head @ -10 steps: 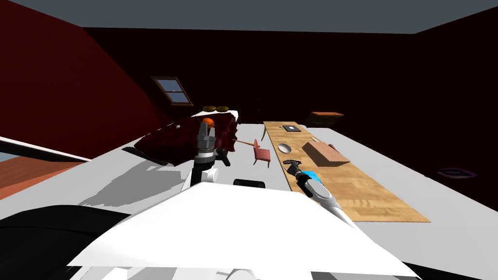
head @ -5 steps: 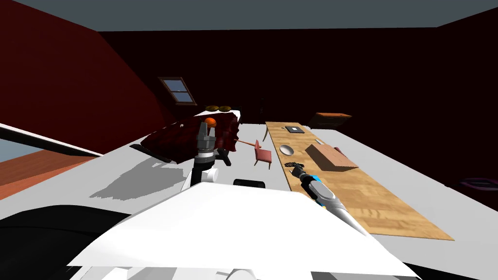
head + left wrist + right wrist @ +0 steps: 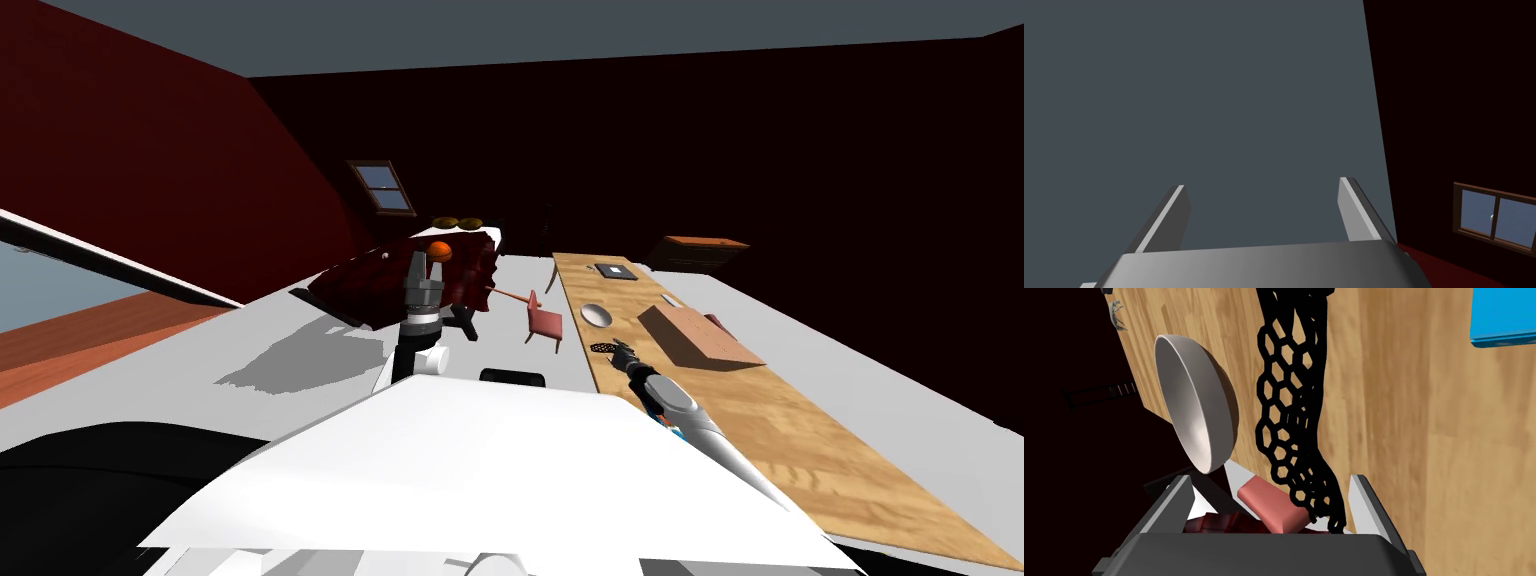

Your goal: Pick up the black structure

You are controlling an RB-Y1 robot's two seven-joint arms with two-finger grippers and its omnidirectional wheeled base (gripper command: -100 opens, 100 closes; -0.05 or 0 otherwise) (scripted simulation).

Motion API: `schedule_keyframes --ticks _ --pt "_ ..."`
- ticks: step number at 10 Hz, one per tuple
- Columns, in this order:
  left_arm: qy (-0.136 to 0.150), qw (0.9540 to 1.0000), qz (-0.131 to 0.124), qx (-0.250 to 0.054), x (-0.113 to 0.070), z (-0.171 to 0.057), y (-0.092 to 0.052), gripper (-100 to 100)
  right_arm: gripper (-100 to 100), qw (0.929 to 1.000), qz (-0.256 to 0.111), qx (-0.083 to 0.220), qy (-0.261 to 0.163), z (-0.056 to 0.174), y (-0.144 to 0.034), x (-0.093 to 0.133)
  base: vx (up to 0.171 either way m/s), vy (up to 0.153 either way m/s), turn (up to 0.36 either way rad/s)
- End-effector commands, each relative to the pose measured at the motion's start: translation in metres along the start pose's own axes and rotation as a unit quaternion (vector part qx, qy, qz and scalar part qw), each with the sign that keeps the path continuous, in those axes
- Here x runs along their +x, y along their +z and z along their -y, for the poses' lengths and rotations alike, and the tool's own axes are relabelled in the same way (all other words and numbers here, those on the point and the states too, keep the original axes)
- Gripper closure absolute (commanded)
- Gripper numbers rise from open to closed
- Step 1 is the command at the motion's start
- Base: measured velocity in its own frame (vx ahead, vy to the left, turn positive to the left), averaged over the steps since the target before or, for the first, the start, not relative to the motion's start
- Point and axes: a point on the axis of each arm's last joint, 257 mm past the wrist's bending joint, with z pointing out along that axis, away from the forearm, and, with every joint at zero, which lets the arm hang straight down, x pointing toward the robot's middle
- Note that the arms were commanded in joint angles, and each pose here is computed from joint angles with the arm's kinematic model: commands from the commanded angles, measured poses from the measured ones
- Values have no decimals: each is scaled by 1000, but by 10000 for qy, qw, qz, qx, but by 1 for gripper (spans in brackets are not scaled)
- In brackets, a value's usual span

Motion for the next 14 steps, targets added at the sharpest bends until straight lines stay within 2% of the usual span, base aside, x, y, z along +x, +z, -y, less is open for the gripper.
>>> schedule_keyframes --ticks 1,2,3,4,7,8,12,13,14 --pt "0 10000 0 0 0 0 0 0 -100 9996 -163 -139 -207 -12 -3 18 58 -28 118" --pt "0 10000 0 0 0 0 0 0 -100 9998 -103 -79 -134 -4 0 11 25 -13 23" --pt "0 10000 0 0 0 0 0 0 0 9998 -114 -88 -150 -5 0 13 5 -3 -3" --pt "0 10000 0 0 0 0 0 0 -100 9998 -155 -74 -111 -14 4 5 50 -52 74" --pt "0 10000 0 0 0 0 0 0 -100 9998 -157 -71 -95 -13 3 5 24 -41 19" --pt "0 10000 0 0 0 0 0 0 100 9998 -156 -71 -106 -13 3 5 0 0 0" --pt "0 10000 0 0 0 0 0 0 100 9998 -155 -75 -107 -14 3 5 0 0 0" --pt "0 10000 0 0 0 0 0 0 0 9998 -155 -77 -107 -14 3 5 0 0 0" --pt "0 10000 0 0 0 0 0 0 100 9998 -112 -87 -148 -5 0 12 -33 45 -84"
